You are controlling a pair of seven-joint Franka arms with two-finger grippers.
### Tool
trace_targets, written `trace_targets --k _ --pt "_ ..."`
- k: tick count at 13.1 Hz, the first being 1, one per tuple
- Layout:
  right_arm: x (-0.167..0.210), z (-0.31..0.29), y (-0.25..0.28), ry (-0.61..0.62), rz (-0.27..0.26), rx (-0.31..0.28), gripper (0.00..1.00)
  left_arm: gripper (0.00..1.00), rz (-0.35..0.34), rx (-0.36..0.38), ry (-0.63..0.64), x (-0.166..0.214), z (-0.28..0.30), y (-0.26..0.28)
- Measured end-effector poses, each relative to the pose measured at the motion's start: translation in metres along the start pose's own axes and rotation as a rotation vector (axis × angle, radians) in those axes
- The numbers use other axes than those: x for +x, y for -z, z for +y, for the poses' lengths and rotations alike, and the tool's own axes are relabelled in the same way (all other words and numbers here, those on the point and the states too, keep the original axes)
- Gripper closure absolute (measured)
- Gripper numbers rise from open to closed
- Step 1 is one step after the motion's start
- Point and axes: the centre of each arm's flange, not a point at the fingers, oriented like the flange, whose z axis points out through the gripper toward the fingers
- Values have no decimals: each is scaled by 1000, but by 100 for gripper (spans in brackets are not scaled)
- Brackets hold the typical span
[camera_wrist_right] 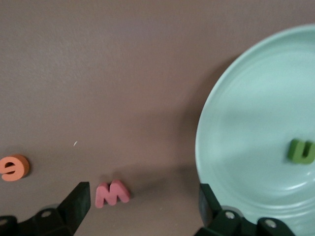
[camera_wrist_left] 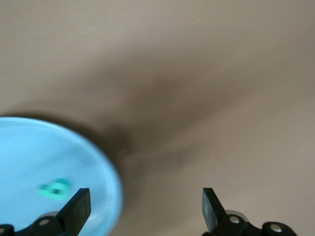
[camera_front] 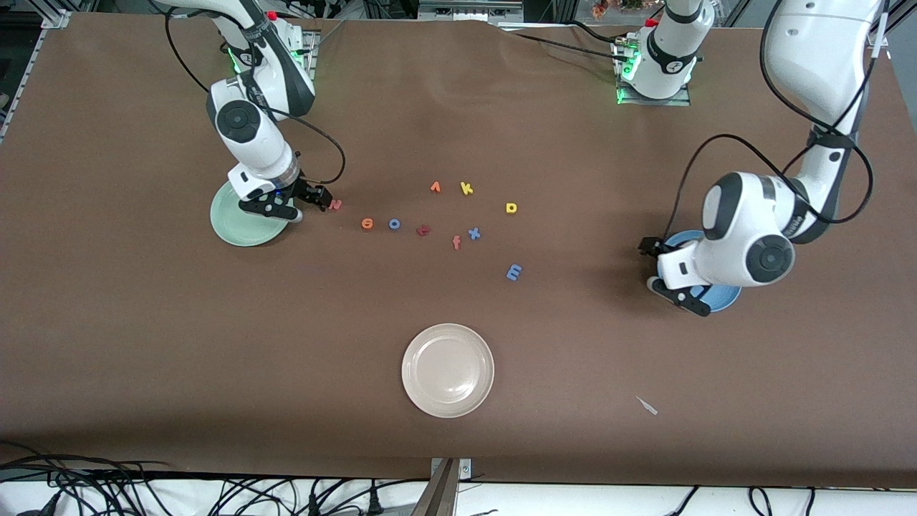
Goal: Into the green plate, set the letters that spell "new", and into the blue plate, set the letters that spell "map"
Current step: 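Grasp the pink m with the right gripper and yellow a with the left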
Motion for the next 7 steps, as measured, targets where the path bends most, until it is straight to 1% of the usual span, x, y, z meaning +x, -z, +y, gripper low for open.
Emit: trace_targets --k 3,7 --pt "-16 -18 -17 -91 -22 4 4 0 61 -4 116 -1 86 -10" --pt "-22 -26 -32 -127 -26 21 7 0 114 -32 267 -19 173 -48"
